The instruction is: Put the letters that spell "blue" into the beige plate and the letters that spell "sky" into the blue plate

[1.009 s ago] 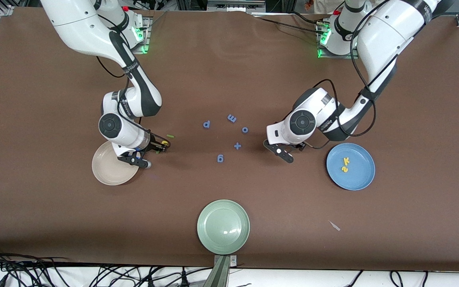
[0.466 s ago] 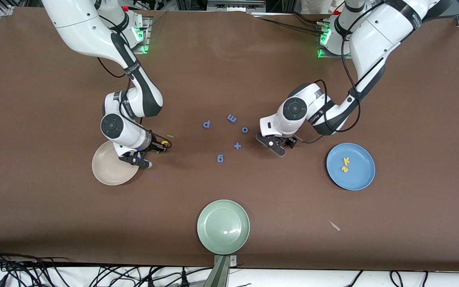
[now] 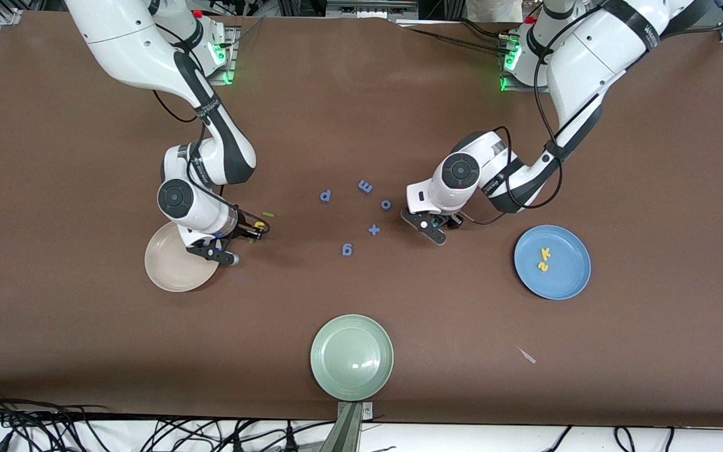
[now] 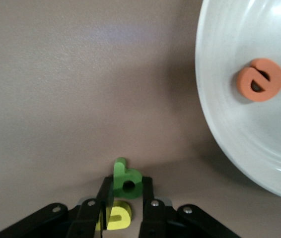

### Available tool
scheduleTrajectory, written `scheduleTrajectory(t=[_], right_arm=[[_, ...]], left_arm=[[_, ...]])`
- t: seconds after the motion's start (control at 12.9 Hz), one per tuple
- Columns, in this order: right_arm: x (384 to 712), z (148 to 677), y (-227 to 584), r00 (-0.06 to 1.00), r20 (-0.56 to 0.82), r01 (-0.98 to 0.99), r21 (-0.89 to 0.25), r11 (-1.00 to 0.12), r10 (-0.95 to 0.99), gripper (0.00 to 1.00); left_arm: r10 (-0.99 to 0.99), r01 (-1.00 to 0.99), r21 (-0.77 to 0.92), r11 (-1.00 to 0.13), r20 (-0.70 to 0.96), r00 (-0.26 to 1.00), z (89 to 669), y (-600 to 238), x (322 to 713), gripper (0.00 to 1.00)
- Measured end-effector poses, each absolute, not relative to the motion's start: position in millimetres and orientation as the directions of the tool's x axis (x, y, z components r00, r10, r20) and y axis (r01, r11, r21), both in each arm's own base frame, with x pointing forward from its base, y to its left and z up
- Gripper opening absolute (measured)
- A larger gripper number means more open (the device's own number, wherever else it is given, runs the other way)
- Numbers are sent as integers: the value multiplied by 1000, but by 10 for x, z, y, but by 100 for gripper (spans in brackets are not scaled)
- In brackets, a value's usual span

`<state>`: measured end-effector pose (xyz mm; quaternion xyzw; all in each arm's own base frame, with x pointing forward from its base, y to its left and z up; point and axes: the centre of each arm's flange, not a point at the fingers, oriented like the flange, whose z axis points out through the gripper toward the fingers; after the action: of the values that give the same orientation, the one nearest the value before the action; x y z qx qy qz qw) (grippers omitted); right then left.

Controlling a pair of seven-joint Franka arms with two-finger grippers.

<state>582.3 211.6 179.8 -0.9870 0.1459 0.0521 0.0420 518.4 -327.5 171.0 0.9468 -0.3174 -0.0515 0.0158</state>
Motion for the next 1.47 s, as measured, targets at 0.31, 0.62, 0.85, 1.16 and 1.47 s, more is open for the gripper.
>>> scheduleTrajectory(t=[0.31, 0.62, 0.85, 1.16, 1.47], right_arm=[[6057, 2119, 2038, 955, -159, -262, -49, -964, -251, 27], [6280, 2457, 1446, 971, -193, -151, -25, -988, -143, 27], [6317, 2458, 1164, 977, -194, -91, -21, -996, -85, 27], [6316, 2443, 1126, 977, -198, -81, -20, -996, -76, 39], [6314, 2442, 1134, 977, -199, -85, -21, -996, -79, 43]], left_arm=[[-608, -606, 56, -794, -80, 790, 1714, -3273, 5194, 57], [-648, -649, 10, -761, -53, 760, 1700, -3241, 5231, 57], [-647, -647, 15, -762, -34, 761, 1700, -3243, 5250, 56], [-642, -642, 13, -766, -23, 766, 1732, -3212, 5295, 25], [-642, -643, -22, -765, -51, 765, 1847, -3158, 5359, 25]])
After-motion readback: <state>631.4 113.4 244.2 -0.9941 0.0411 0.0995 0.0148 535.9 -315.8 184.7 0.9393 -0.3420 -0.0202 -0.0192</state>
